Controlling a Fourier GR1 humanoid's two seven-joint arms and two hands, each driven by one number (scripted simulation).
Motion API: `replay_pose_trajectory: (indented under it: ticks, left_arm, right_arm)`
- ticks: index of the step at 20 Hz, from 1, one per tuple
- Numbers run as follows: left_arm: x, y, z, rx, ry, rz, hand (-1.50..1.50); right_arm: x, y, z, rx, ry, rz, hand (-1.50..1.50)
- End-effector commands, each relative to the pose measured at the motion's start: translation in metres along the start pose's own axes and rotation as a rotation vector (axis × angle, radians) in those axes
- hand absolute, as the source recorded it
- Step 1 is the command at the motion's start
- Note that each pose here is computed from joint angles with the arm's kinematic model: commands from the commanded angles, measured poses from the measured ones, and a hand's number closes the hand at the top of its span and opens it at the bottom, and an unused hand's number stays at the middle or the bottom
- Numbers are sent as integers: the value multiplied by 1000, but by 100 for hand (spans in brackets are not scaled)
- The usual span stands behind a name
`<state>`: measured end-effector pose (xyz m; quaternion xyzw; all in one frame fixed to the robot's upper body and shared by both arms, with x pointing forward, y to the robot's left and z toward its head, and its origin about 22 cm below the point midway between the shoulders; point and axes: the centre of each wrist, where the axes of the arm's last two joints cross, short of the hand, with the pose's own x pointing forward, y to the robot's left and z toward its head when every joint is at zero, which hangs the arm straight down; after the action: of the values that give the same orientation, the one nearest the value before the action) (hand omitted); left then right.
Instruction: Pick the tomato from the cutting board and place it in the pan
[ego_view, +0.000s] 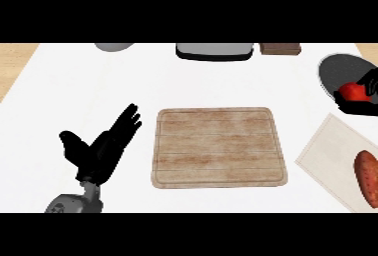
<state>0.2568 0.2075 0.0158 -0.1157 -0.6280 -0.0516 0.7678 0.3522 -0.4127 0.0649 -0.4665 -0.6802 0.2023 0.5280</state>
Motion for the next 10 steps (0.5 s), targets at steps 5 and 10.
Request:
replay_pose_trajectory:
  ticks: [5, 10]
  left_arm:
    - [-4, -16, -3, -18, -4, -11, 0]
    - [7, -1, -3, -38, -32, -8, 0]
  right_arm:
    - [-26, -24, -25, -199, 89, -4, 150]
    - [-39, -31, -23, -231, 117, 4, 150]
